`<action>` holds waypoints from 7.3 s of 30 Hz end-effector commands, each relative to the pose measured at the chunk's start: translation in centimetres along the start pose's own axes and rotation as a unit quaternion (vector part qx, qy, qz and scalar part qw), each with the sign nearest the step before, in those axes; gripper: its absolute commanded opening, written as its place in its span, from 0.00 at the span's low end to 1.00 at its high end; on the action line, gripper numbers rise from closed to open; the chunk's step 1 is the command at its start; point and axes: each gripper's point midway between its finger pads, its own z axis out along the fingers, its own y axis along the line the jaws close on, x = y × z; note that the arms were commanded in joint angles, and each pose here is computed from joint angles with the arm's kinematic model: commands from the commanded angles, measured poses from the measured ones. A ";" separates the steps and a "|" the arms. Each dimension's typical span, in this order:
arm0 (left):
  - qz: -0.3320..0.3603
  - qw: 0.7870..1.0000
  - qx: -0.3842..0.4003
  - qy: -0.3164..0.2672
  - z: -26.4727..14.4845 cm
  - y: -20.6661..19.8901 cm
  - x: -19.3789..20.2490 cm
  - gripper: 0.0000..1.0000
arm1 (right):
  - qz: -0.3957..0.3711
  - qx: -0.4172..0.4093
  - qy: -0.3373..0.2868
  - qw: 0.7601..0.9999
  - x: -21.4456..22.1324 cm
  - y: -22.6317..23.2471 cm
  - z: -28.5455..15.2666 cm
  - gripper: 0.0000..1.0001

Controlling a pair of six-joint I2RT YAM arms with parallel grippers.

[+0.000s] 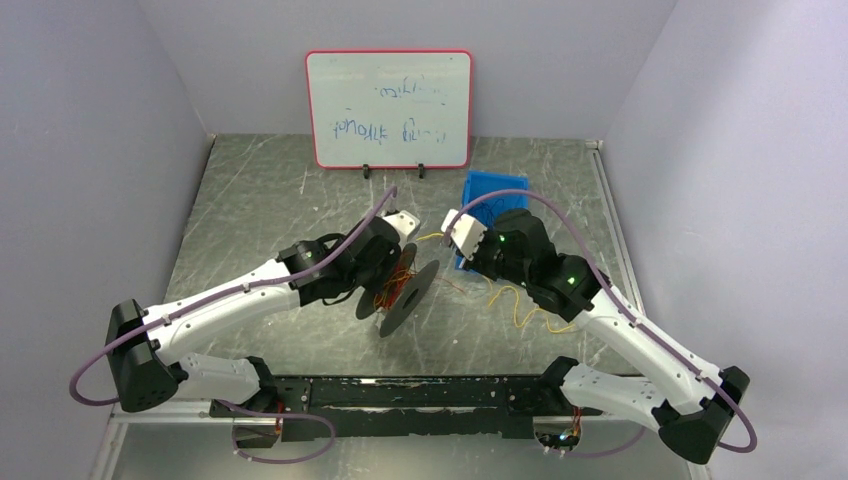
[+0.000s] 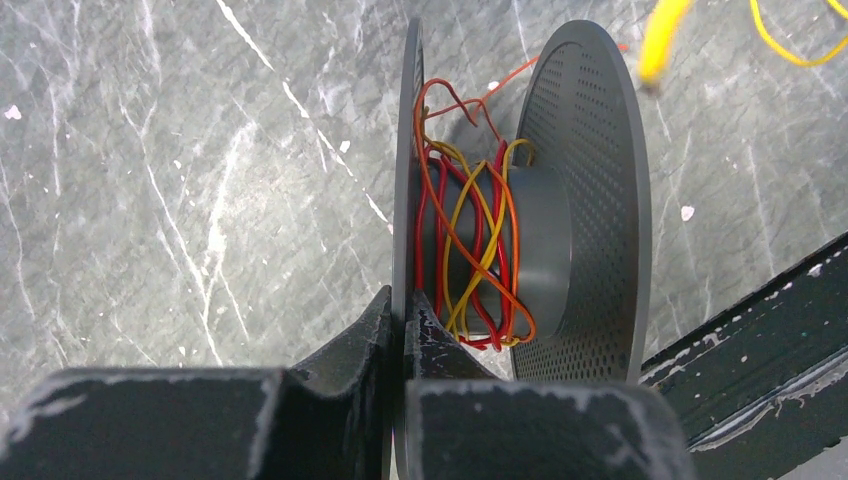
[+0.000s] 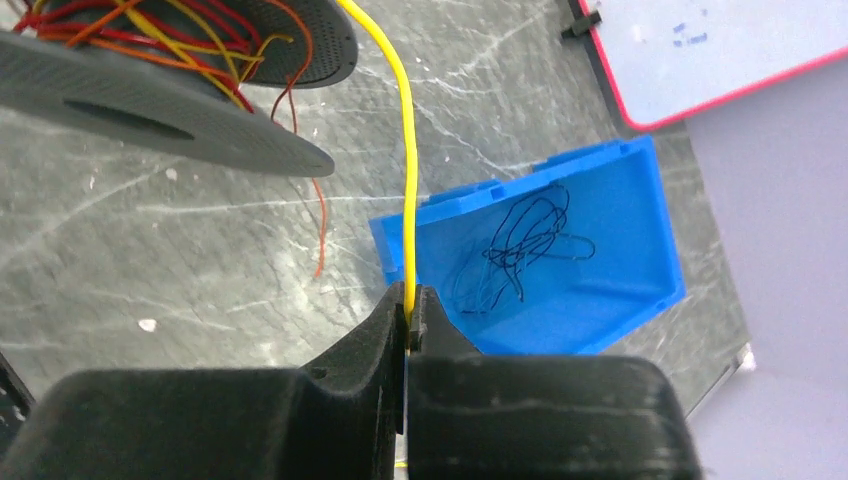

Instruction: Wrap the cables

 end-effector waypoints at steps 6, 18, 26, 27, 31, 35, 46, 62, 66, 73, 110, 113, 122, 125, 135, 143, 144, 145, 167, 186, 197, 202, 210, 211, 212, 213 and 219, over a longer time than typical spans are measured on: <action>0.020 0.999 0.016 -0.037 -1.2 0.0 -0.6 0.07 | -0.170 -0.101 -0.026 0.980 0.5 2.9 0.6 0.00; 0.026 0.998 0.053 -0.025 -0.4 -1.2 1.4 0.07 | -0.232 -0.079 -0.067 0.967 -0.5 2.6 4.1 0.00; 0.021 0.998 0.049 -0.030 -0.6 -1.0 1.5 0.08 | -0.241 -0.079 -0.081 0.964 -2.3 2.2 5.4 0.00; 0.021 0.998 0.049 -0.030 -0.6 -1.0 1.5 0.09 | -0.239 -0.077 -0.081 0.964 -2.4 2.2 5.6 0.00; 0.019 0.998 0.054 -0.029 -0.5 -1.2 1.6 0.11 | -0.236 -0.067 -0.085 0.966 -2.9 2.1 6.6 0.00; 0.017 0.999 0.043 -0.028 -0.5 -0.8 1.7 0.15 | -0.237 -0.068 -0.081 0.966 -2.7 2.4 7.3 0.00; 0.006 0.998 0.047 -0.039 -1.0 -0.8 1.5 0.34 | -0.236 -0.076 -0.084 0.965 -2.7 3.7 8.5 0.00; 0.003 0.997 0.064 -0.044 -1.2 -1.4 1.2 0.46 | -0.253 -0.099 -0.064 0.960 -1.6 5.7 9.0 0.00; 0.002 0.997 0.067 -0.047 -1.4 -1.5 1.1 0.49 | -0.257 -0.096 -0.053 0.960 -1.1 5.5 8.8 0.00; -0.002 0.997 0.059 -0.055 -1.6 -1.1 0.9 0.52 | -0.257 -0.088 -0.075 0.959 -1.7 5.4 7.6 0.00; -0.007 0.997 0.069 -0.047 -0.8 -1.4 1.2 0.56 | -0.276 -0.105 -0.118 0.948 -3.0 7.8 8.9 0.00; -0.008 0.997 0.067 -0.048 -0.8 -1.3 1.2 0.54 | -0.276 -0.108 -0.117 0.948 -2.9 7.9 9.0 0.00; -0.007 0.997 0.070 -0.040 -0.6 -1.3 1.3 0.40 | -0.276 -0.124 -0.126 0.945 -3.0 8.7 9.1 0.00; -0.006 0.997 0.069 -0.038 -0.5 -1.2 1.4 0.35 | -0.277 -0.130 -0.130 0.943 -3.0 9.1 9.2 0.00; -0.010 0.996 0.075 -0.039 -0.5 -1.2 1.3 0.07 | -0.272 -0.129 -0.130 0.945 -3.2 9.4 9.5 0.00; -0.011 0.996 0.074 -0.043 -0.7 -1.1 1.3 0.07 | -0.251 -0.112 -0.139 0.951 -3.6 9.0 9.5 0.01; -0.013 0.996 0.071 -0.045 -0.7 -0.9 1.2 0.07 | -0.247 -0.109 -0.140 0.953 -3.6 9.0 9.5 0.03; -0.014 0.996 0.068 -0.047 -0.8 -0.8 1.2 0.07 | -0.240 -0.104 -0.139 0.955 -3.6 8.8 9.4 0.05; -0.057 0.995 0.032 -0.075 -1.4 1.8 0.0 0.07 | -0.037 0.047 -0.186 0.981 -4.1 3.7 4.4 0.34; -0.079 0.984 0.000 -0.159 -6.4 4.2 -5.0 0.07 | 0.353 0.145 -0.131 0.915 3.9 3.7 3.3 0.59; -0.083 0.976 -0.035 -0.200 -11.8 6.4 -9.1 0.07 | 0.378 0.154 -0.085 0.909 6.9 4.7 4.2 0.69; -0.084 0.972 -0.056 -0.211 -13.5 7.4 -10.2 0.07 | 0.399 0.145 -0.069 0.903 7.2 4.9 4.7 0.74; -0.089 0.966 -0.063 -0.235 -15.7 8.2 -11.8 0.07 | 0.464 0.137 -0.016 0.875 10.0 4.1 6.0 0.75; -0.089 0.965 -0.065 -0.237 -15.9 8.2 -12.0 0.07 | 0.470 0.129 -0.014 0.873 10.2 4.1 6.2 0.75; -0.090 0.965 -0.065 -0.239 -16.2 8.3 -12.1 0.07 | 0.473 0.112 -0.014 0.874 10.1 4.4 6.5 0.75; -0.090 0.965 -0.067 -0.239 -16.3 8.4 -12.2 0.07 | 0.476 0.106 -0.011 0.873 10.3 4.4 6.7 0.74; -0.092 0.962 -0.078 -0.247 -17.6 9.1 -12.7 0.07 | 0.459 0.058 -0.017 0.886 9.5 5.0 7.4 0.74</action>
